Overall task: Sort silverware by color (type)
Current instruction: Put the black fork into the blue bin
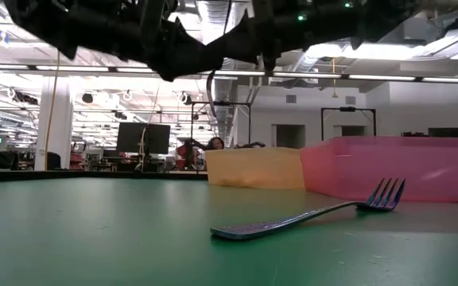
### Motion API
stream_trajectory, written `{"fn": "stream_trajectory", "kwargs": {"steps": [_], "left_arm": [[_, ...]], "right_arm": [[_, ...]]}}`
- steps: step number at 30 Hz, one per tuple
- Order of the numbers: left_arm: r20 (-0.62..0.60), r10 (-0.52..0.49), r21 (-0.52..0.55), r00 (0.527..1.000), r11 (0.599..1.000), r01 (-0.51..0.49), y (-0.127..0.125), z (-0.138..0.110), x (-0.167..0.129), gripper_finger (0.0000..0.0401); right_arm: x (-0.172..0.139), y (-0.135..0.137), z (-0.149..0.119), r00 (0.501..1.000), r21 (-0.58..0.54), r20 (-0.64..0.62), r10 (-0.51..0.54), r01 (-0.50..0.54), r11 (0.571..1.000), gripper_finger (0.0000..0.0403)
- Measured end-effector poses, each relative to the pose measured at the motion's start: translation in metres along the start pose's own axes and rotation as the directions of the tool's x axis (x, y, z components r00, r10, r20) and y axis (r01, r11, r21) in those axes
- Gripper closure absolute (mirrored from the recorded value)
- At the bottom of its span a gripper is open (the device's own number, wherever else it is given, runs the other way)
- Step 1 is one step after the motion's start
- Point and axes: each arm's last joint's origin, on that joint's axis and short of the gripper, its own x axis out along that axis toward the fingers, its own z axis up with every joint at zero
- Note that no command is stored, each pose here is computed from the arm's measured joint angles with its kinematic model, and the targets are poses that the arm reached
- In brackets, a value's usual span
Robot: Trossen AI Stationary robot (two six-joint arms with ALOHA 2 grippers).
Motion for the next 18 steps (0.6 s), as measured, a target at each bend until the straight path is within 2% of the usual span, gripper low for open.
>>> {"fn": "stream_trajectory", "kwargs": {"steps": [6, 12, 18], "left_arm": [[-0.113, 0.101, 0.041, 0.988, 0.994, -0.097, 0.009, 0.012, -0.017, 0.0259], [-0.196, 0.117, 0.040, 0.973, 0.993, -0.112, 0.014, 0.016, -0.036, 0.0259], [-0.264, 0.133, 0.020, 0.955, 0.991, -0.133, 0.017, 0.013, -0.046, 0.0259]], "right_arm": [[0.012, -0.016, 0.010, 0.989, 0.018, -0.140, -0.043, 0.046, 0.999, 0.0371], [0.020, -0.033, 0.029, 0.948, 0.000, -0.305, -0.086, 0.091, 0.996, 0.0371], [0.009, -0.066, 0.052, 0.808, -0.083, -0.513, -0.289, 0.289, 0.954, 0.0371]]}}
